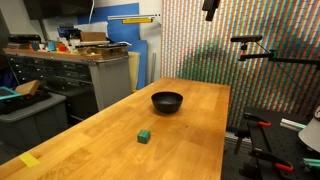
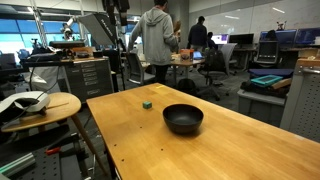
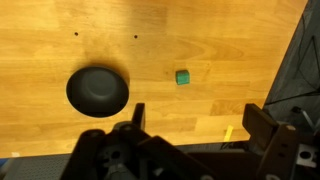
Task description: Pick up the green block from the table and put it in the black bowl.
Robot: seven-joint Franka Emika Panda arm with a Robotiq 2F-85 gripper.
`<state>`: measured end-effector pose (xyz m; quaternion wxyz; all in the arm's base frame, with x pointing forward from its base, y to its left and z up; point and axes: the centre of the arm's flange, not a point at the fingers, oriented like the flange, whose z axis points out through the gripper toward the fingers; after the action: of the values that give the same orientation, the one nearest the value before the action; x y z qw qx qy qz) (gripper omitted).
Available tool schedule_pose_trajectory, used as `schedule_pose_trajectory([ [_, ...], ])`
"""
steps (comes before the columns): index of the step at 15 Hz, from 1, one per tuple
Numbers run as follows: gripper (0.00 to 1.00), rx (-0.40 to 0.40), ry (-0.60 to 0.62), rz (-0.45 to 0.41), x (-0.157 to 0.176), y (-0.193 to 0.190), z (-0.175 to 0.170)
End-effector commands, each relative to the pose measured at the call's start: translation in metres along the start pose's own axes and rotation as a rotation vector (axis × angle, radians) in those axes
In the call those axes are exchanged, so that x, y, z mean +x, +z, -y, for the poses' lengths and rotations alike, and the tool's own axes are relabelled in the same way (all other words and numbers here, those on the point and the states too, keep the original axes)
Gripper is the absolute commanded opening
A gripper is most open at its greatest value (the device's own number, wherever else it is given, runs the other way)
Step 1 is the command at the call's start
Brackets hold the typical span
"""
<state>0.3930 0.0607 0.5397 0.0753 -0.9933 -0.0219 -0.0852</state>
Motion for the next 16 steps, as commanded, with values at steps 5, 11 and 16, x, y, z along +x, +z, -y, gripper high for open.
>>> schedule_pose_trajectory([
  [5,1.0,-0.127,-0.155,-0.03,0.035,0.061,0.061],
  [11,1.0,-0.164,-0.26,-0.029,0.059,0.128,0.075],
  [16,1.0,-0.161,-0.291,-0.016,0.069,0.181,0.083],
])
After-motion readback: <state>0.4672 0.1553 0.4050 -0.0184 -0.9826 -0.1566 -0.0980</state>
